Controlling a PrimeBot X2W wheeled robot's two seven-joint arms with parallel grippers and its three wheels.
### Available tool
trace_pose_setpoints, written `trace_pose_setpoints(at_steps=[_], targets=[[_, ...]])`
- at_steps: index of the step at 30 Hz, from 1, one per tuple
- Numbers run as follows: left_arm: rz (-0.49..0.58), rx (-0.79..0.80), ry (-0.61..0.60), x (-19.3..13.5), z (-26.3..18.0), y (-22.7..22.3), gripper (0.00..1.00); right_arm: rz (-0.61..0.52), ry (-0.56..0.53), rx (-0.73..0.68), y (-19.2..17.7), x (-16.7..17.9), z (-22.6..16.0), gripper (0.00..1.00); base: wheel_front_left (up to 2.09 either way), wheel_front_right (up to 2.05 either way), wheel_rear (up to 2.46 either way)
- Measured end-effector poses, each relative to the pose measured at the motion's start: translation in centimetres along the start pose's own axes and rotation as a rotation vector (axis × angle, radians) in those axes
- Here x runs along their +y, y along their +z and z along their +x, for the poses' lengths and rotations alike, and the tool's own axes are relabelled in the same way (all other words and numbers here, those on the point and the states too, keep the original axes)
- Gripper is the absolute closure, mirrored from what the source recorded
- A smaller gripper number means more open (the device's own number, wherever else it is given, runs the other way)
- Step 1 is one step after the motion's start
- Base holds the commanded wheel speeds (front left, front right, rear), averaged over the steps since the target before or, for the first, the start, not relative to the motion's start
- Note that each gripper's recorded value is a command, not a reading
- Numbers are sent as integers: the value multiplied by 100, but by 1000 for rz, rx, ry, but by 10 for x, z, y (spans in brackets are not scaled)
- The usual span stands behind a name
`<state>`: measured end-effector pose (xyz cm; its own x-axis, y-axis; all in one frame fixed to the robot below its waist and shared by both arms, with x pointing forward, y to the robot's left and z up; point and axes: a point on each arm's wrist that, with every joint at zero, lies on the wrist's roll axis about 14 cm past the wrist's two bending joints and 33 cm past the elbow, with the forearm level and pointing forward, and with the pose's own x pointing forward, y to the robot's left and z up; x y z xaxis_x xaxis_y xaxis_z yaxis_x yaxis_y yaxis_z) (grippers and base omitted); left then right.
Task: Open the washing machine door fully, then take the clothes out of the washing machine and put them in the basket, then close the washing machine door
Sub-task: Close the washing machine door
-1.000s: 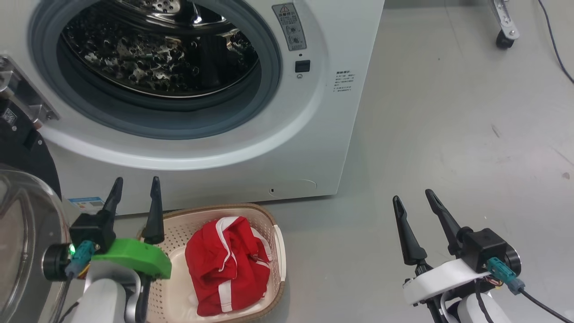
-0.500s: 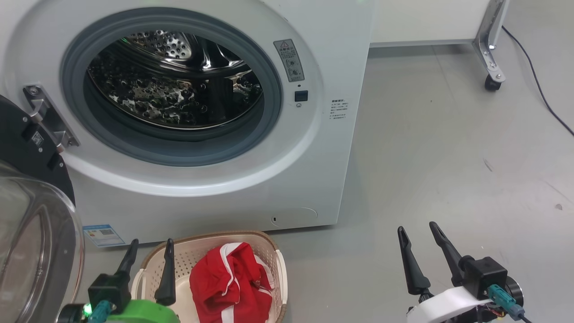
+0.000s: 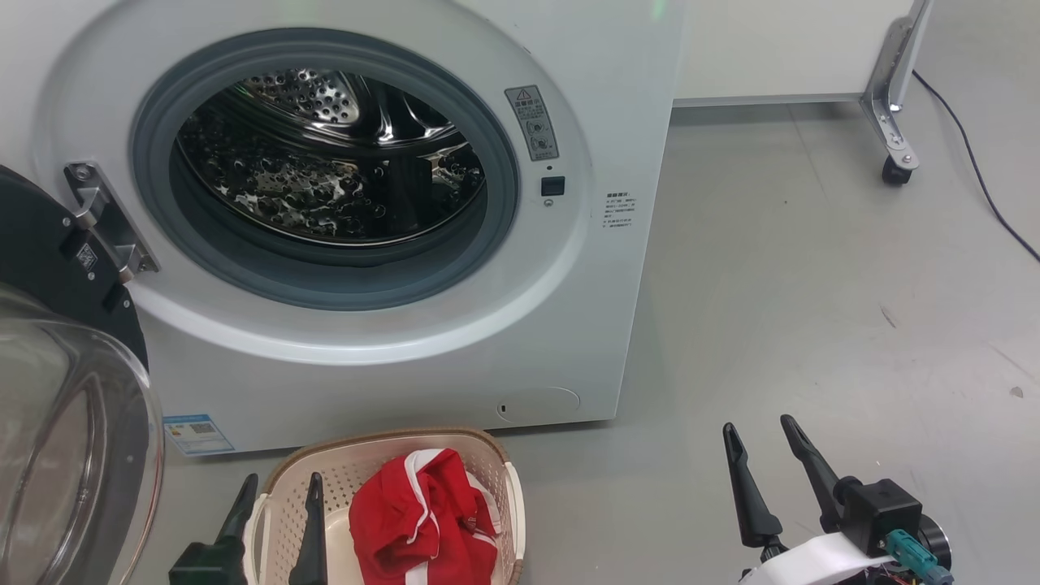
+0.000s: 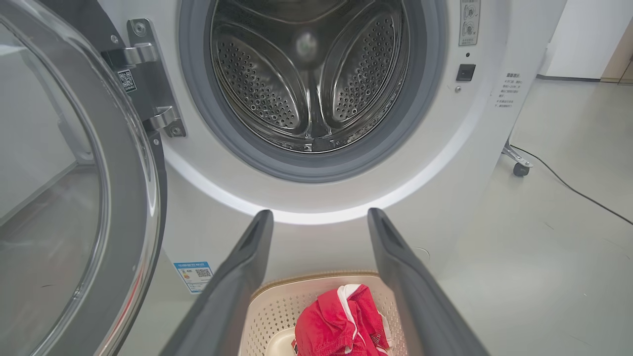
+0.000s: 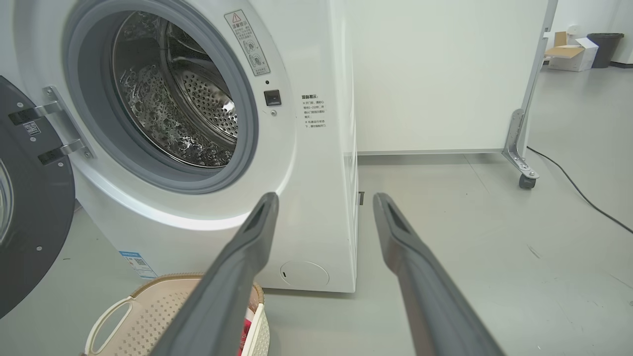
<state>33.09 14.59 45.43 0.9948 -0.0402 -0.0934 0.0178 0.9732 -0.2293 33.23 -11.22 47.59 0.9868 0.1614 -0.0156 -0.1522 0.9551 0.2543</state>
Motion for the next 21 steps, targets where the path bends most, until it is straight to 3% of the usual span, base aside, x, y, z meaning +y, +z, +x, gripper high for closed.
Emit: trace_pose_setpoints(at_steps=[21], targets=[[5,-23,-5,-7,-8,8,0,0,1,0,0,2,-2,0,0,0,0]])
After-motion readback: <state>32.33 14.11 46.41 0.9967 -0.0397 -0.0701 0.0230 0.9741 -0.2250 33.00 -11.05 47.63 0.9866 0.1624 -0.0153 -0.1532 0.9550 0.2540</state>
